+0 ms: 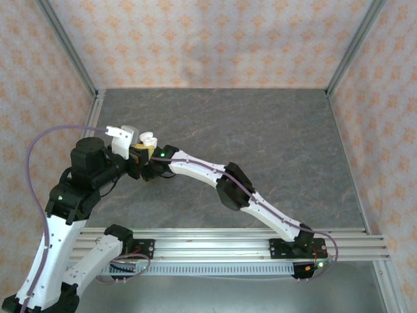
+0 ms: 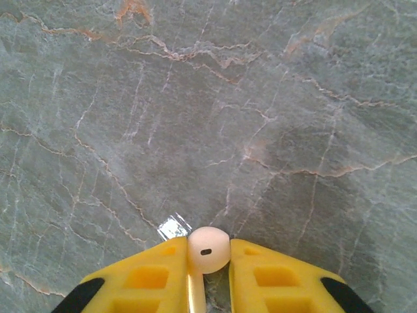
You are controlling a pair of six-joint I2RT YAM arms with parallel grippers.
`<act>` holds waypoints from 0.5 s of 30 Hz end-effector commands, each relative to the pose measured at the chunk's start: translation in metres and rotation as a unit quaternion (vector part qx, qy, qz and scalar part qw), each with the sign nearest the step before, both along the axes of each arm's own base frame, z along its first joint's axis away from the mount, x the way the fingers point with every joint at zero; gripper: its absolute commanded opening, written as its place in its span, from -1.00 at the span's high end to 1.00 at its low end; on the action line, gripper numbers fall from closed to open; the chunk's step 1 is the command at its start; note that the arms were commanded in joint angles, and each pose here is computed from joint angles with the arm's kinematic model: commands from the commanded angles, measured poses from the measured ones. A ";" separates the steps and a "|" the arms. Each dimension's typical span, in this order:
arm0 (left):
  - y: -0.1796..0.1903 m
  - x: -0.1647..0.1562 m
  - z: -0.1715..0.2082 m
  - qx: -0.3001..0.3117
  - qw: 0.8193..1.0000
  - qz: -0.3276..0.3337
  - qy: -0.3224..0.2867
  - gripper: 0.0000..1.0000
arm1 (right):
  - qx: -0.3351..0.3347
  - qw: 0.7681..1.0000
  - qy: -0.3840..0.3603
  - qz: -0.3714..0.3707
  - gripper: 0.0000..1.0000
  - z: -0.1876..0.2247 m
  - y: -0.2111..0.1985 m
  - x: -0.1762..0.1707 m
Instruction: Insert wireless bluetooth earbuds into charging case
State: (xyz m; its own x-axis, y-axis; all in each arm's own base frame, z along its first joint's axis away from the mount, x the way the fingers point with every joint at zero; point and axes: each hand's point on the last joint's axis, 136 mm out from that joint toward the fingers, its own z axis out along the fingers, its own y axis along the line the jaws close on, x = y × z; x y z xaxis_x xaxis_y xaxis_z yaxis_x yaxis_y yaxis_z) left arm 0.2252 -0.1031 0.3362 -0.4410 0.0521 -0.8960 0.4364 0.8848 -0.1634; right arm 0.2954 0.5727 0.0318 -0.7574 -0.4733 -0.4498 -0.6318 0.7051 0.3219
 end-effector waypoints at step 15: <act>-0.003 0.026 -0.002 -0.003 1.000 0.009 -0.002 1.00 | -0.065 0.984 0.086 -0.143 0.75 -0.016 -0.135 0.028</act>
